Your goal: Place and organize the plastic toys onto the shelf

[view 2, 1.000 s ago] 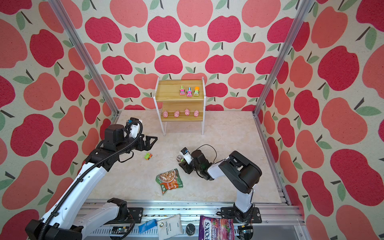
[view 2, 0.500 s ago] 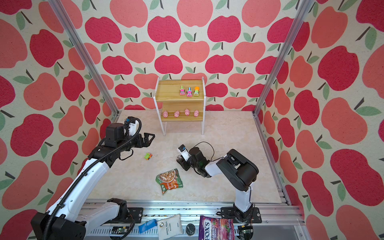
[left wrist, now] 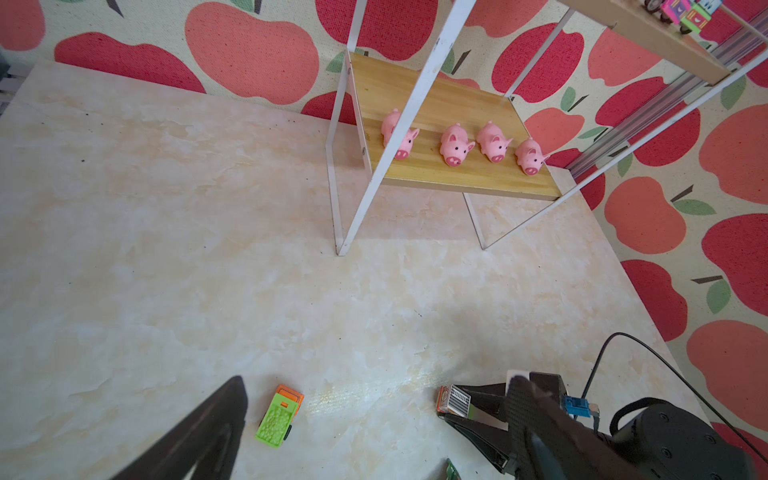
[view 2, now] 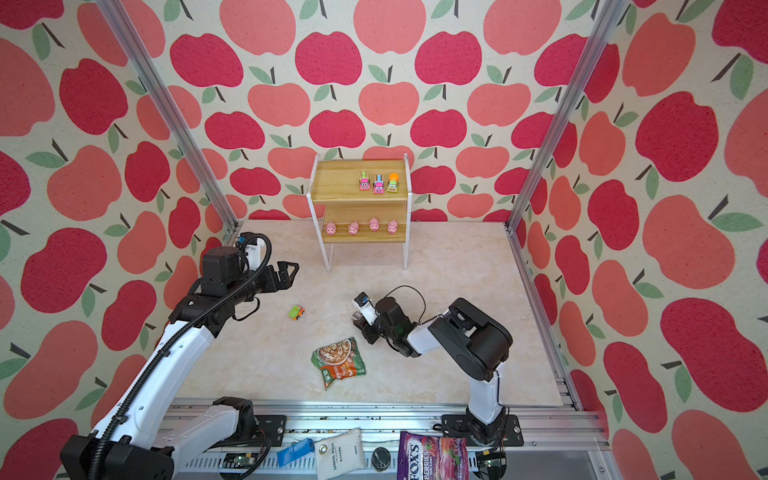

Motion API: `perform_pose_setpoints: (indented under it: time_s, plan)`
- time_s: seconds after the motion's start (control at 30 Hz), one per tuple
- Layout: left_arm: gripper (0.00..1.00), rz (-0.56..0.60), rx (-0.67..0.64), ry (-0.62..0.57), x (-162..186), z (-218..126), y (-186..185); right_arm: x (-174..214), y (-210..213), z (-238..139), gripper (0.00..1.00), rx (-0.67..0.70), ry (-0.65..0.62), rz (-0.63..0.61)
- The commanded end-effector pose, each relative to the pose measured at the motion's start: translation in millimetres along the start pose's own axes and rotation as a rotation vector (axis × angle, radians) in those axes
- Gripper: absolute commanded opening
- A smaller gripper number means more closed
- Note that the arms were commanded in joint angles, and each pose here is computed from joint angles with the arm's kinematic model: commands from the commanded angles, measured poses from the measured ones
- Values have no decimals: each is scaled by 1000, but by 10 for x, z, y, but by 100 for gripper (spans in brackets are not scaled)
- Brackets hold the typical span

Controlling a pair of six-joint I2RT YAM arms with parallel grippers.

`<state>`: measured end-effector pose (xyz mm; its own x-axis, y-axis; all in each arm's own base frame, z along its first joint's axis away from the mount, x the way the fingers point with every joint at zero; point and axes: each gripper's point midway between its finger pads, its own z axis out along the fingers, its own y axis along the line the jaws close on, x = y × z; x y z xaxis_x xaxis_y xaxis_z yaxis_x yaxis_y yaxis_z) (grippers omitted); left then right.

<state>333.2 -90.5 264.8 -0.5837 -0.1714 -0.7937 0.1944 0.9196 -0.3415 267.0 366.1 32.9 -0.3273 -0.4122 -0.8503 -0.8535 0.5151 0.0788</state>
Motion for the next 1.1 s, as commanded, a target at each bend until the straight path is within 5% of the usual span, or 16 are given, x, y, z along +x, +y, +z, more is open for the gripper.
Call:
perform_pose_setpoints:
  time_s: [0.0, 0.23, 0.53, 0.8, 1.07]
  plan:
    - [99, -23, -33, -47, -78, -36, 82, -204, 0, -67, 27, 40, -23, -30]
    - [99, -41, -60, -50, -85, -32, 155, -995, 77, -554, 24, 139, -49, -38]
    - [99, -13, -179, -42, -370, -103, 148, -2600, -134, -1334, 25, 342, -94, 38]
    - [99, 28, -194, -2, -391, 96, 116, -3534, -546, -1271, 25, 522, -148, 74]
    - [100, 49, -159, 4, -288, 154, 68, -3954, -924, -1105, 25, 637, -250, 129]
